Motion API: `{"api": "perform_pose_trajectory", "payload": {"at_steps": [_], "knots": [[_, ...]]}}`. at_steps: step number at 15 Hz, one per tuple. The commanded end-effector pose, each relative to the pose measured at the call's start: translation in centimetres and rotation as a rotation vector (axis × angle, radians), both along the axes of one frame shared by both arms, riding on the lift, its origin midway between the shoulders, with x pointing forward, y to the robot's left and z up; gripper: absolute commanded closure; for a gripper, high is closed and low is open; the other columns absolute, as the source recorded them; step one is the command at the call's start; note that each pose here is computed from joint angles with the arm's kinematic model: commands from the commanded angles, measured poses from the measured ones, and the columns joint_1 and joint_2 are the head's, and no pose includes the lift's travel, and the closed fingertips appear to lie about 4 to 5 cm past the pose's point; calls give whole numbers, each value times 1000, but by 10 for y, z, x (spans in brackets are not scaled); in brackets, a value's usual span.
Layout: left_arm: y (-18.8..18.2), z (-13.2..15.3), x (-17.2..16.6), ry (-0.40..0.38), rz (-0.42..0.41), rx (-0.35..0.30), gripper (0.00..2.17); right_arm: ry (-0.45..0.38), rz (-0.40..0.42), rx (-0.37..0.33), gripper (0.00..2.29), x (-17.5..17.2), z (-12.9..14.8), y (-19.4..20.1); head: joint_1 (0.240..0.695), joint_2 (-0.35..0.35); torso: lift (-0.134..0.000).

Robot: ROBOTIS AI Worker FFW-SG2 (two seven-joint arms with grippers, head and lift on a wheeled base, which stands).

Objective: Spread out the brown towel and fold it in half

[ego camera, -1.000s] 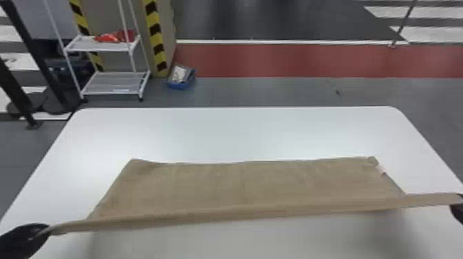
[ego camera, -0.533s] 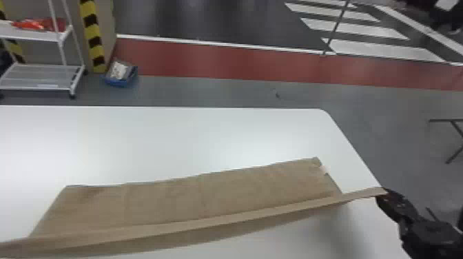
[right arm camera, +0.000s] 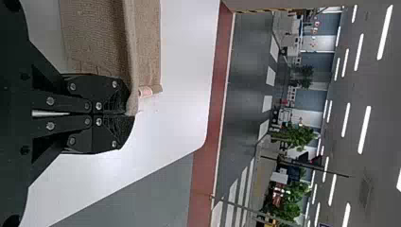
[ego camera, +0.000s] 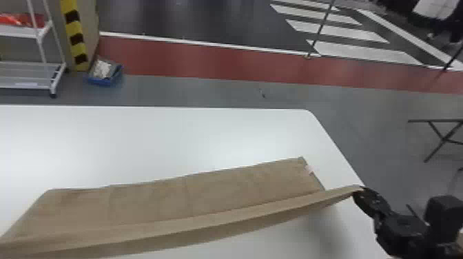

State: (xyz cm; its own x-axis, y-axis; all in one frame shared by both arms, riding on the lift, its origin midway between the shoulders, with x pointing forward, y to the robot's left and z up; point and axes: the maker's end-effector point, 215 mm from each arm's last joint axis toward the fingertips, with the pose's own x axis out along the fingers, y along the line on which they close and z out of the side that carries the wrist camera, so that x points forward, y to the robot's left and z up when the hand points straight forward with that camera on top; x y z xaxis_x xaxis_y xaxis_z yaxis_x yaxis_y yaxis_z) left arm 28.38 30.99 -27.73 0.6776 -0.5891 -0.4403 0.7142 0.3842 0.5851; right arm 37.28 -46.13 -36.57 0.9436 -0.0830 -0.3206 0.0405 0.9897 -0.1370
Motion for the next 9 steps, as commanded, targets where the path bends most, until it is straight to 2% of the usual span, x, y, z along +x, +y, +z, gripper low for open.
{"api": "perform_pose_trajectory", "payload": {"at_steps": [1,3,5,7,9], "knots": [[13,-25,-11,79,-2,14,1673,5,0,-1,1193,0,-3,1,695,-267,-128],[23,-44,-25,167,-30,47,1673,10,0,-2,1193,-1,-5,0,695,-258,-128],[18,-73,-32,253,-66,76,1673,16,6,-4,1193,1,-6,4,695,-245,-128],[19,-86,-14,268,-54,67,1673,22,6,-8,1193,8,-5,5,695,-242,-128],[23,-87,9,277,-39,57,1673,74,-8,15,1193,18,-12,4,695,-229,-128]]}}
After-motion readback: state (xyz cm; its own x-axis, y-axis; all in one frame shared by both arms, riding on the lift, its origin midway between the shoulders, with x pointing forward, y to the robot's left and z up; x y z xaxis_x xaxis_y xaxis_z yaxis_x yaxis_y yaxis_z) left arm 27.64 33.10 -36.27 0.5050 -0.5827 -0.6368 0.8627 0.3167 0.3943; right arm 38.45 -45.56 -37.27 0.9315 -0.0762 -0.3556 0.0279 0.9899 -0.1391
